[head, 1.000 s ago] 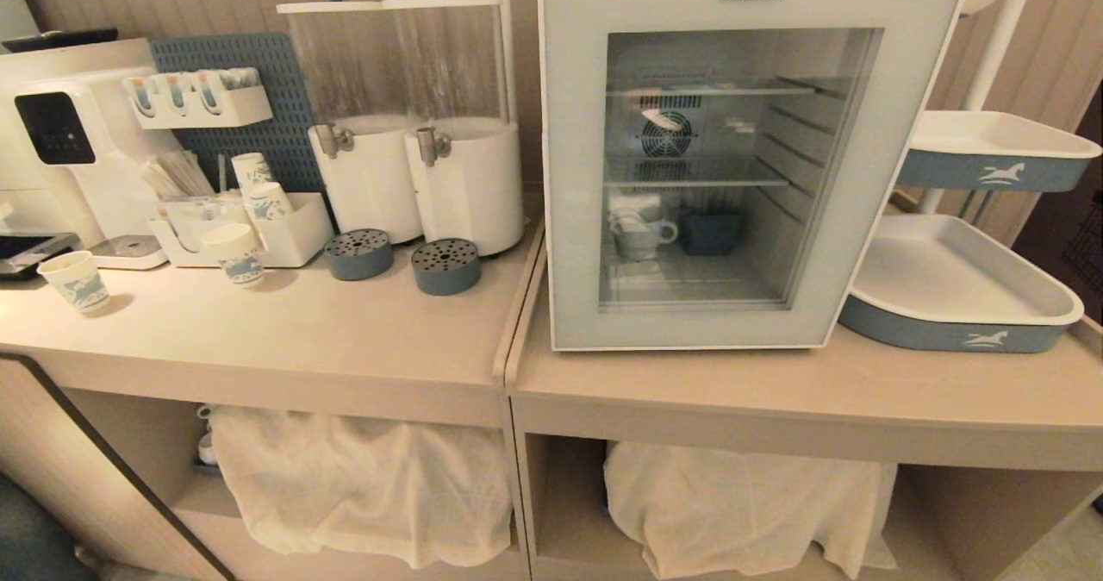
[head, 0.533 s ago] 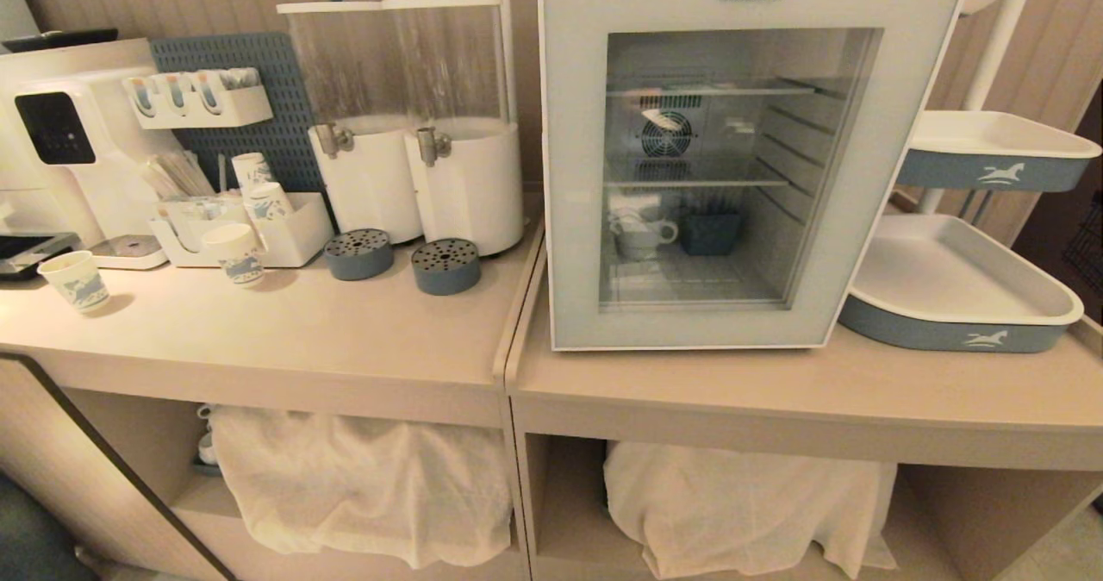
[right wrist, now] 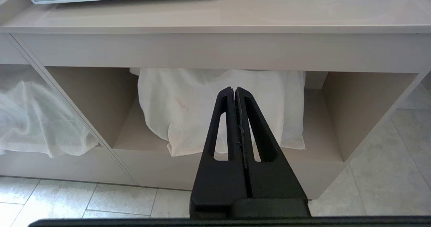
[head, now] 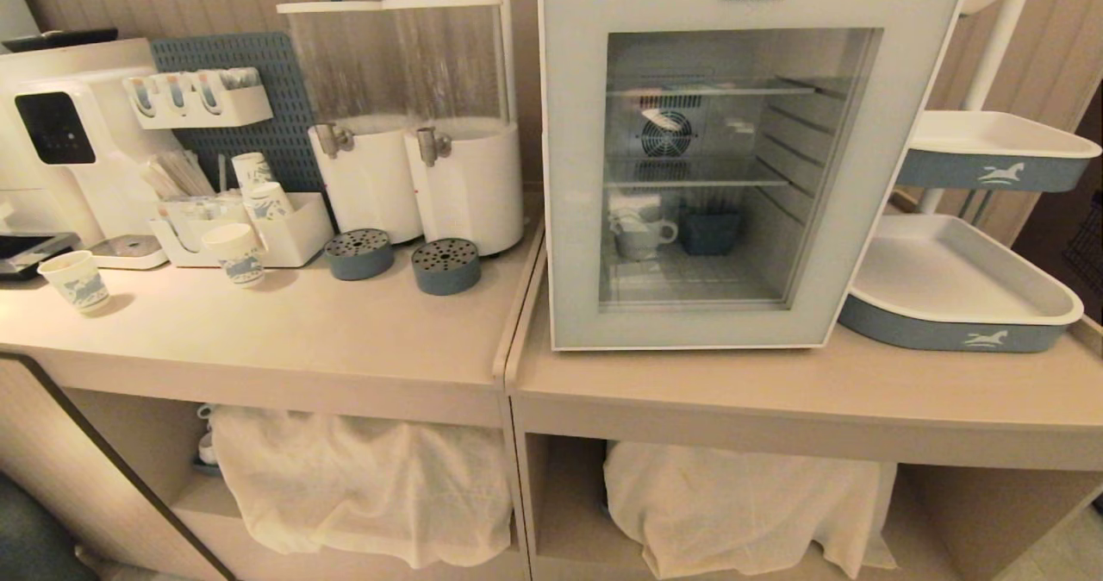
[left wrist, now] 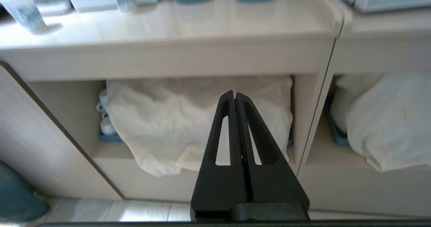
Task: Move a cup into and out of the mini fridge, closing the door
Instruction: Open the freezer door
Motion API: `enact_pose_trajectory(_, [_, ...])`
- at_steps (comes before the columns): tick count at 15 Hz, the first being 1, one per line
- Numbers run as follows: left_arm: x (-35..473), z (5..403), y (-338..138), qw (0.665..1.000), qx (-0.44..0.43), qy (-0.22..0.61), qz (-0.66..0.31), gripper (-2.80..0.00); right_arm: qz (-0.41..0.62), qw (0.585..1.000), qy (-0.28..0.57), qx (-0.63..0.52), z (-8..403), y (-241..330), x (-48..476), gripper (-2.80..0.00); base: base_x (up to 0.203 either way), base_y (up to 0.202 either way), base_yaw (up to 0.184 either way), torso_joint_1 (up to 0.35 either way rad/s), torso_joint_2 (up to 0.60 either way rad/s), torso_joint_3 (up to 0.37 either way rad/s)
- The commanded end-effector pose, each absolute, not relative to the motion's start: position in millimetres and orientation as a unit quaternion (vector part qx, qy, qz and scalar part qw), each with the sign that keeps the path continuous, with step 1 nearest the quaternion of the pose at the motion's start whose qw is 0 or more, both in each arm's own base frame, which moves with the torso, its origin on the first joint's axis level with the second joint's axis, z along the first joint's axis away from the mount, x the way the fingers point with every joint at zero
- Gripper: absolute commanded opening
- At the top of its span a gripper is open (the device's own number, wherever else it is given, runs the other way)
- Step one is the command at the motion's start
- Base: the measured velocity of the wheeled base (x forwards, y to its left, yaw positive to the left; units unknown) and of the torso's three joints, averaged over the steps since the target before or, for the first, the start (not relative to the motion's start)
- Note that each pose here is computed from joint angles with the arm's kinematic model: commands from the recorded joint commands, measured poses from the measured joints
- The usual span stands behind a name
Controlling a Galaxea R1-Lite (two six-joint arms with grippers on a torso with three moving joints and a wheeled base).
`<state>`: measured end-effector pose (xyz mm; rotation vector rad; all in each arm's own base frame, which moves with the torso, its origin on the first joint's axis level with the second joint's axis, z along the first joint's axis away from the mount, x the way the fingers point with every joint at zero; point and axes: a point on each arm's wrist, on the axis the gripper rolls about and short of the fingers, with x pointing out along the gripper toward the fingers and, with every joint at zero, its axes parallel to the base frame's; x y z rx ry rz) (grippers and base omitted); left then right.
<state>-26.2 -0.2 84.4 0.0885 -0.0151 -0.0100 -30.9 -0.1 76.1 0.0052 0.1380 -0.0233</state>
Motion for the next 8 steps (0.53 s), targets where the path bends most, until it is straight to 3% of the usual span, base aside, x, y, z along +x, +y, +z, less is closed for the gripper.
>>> enact_pose_trajectory(1, [-32.2,99.2,-0.2,0.999,0.045,-0.025,-0.005,-2.8,-0.012,0.997,0.07,0.003,76.4,-0.1,-30.9,-2.8,0.0,0.0,0.0,0.0,0.0,0.0])
enact_pose_trajectory(4, [-53.3,132.2,-1.0,0.998,0.042,-0.029,-0.024,-2.8,-0.012,0.997,0.07,0.003,76.0,-0.1,-30.8,-2.8,0.0,0.0,0.0,0.0,0.0,0.0])
enact_pose_trajectory(8, [-59.8,216.3,-2.2,0.996,0.005,0.003,-0.085,-2.8,-0.012,0.998,0.069,0.003,76.2,-0.1,-30.9,-2.8,0.0,0.0,0.0,0.0,0.0,0.0])
